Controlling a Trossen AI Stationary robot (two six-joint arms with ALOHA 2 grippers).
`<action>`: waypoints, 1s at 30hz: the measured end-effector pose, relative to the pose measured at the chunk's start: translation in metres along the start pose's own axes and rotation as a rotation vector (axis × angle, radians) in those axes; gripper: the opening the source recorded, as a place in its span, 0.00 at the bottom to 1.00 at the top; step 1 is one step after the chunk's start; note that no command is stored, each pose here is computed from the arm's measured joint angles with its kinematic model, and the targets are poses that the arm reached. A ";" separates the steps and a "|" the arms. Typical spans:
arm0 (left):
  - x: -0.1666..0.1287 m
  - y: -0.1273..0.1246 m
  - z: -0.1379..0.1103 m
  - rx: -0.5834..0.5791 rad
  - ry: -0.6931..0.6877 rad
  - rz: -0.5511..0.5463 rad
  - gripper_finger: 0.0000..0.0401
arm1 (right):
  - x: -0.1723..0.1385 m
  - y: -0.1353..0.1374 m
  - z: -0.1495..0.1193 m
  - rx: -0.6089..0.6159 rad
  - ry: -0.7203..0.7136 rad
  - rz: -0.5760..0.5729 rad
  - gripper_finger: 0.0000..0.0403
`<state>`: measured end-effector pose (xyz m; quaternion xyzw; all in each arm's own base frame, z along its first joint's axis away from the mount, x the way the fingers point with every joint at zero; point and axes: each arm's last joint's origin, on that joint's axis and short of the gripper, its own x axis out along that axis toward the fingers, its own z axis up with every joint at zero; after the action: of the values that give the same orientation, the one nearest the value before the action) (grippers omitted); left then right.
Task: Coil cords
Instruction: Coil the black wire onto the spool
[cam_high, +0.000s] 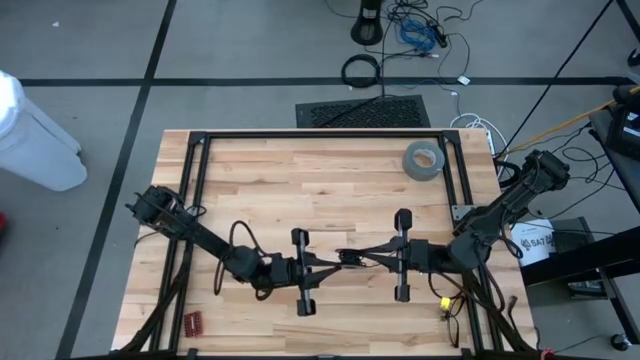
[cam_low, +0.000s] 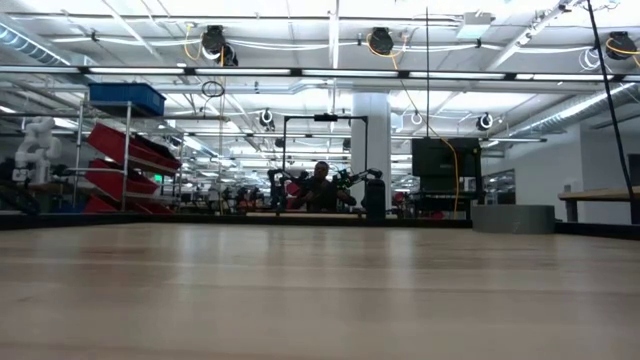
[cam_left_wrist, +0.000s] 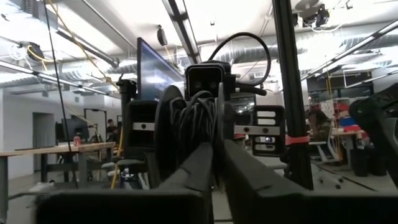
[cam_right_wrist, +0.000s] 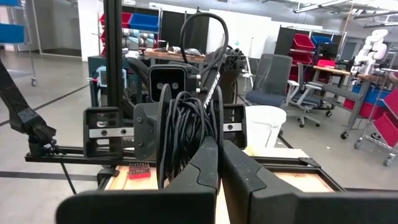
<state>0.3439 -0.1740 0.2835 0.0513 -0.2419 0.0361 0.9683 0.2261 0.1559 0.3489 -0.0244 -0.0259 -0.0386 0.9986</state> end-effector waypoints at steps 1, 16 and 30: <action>0.000 0.000 0.000 -0.004 0.000 -0.001 0.07 | 0.000 0.000 0.000 -0.001 0.003 -0.002 0.00; -0.002 -0.002 0.008 -0.050 0.114 0.022 0.01 | -0.007 0.003 -0.001 -0.012 0.036 0.020 0.13; -0.010 0.024 0.052 -0.054 0.366 -0.010 0.00 | -0.019 -0.008 -0.006 0.013 0.150 0.019 0.17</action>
<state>0.3086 -0.1565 0.3265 0.0190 -0.0625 0.0334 0.9973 0.2072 0.1489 0.3426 -0.0150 0.0487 -0.0308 0.9982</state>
